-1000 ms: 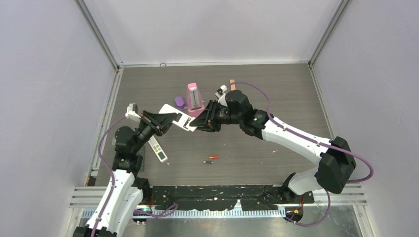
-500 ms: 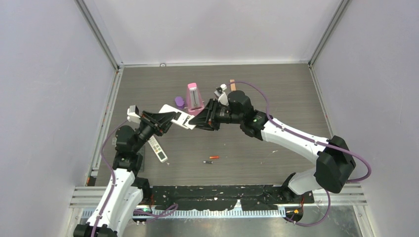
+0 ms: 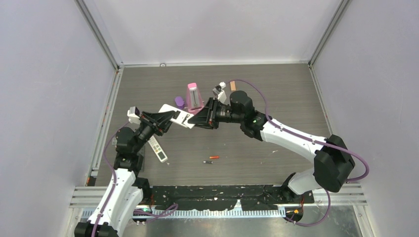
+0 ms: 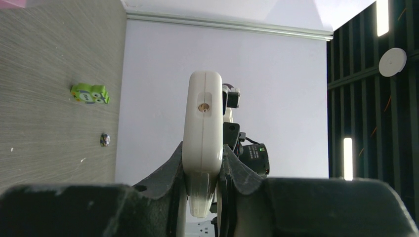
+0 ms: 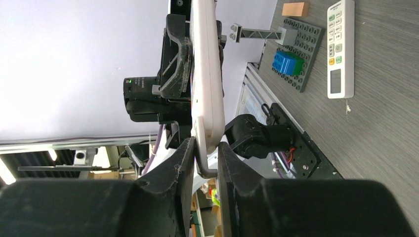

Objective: Load the batteries into the remote control

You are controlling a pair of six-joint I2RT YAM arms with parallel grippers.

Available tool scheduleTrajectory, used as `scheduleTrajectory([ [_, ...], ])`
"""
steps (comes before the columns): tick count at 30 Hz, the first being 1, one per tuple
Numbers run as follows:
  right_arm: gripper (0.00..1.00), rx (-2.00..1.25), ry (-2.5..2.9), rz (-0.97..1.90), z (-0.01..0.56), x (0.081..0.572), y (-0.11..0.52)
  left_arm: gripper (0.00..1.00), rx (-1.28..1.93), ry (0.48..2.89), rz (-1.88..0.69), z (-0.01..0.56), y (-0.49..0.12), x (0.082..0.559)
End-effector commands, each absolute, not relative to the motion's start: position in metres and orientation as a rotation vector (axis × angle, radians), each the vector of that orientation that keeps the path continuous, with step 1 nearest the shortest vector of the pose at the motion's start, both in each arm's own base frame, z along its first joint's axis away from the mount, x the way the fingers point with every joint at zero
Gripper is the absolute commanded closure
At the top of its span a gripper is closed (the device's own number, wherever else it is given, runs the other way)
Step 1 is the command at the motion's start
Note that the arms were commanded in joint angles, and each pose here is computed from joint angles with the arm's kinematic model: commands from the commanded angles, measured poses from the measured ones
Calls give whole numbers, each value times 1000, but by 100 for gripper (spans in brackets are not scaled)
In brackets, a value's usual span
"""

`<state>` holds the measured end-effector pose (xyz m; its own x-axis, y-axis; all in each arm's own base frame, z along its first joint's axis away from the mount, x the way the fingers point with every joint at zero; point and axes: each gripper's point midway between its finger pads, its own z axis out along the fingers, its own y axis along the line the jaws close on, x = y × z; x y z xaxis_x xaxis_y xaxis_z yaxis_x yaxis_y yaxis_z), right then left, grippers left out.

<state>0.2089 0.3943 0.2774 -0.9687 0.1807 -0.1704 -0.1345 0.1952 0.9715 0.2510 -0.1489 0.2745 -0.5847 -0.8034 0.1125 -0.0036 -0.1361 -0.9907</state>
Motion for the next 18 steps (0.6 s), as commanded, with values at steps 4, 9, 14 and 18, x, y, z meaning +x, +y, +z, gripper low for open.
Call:
scheduleTrajectory([
  [4, 73, -98, 2247, 1755, 262, 208, 403, 100, -686, 1507, -1928, 326, -162, 225],
  [9, 72, -187, 2267, 1659, 257, 212, 404, 100, -671, 1550, -1922, 326, -166, 222],
  [14, 71, -223, 2274, 1631, 255, 213, 404, 100, -625, 1627, -1901, 321, -171, 219],
  [18, 70, -214, 2296, 1630, 250, 212, 404, 100, -544, 1684, -1884, 318, -177, 213],
])
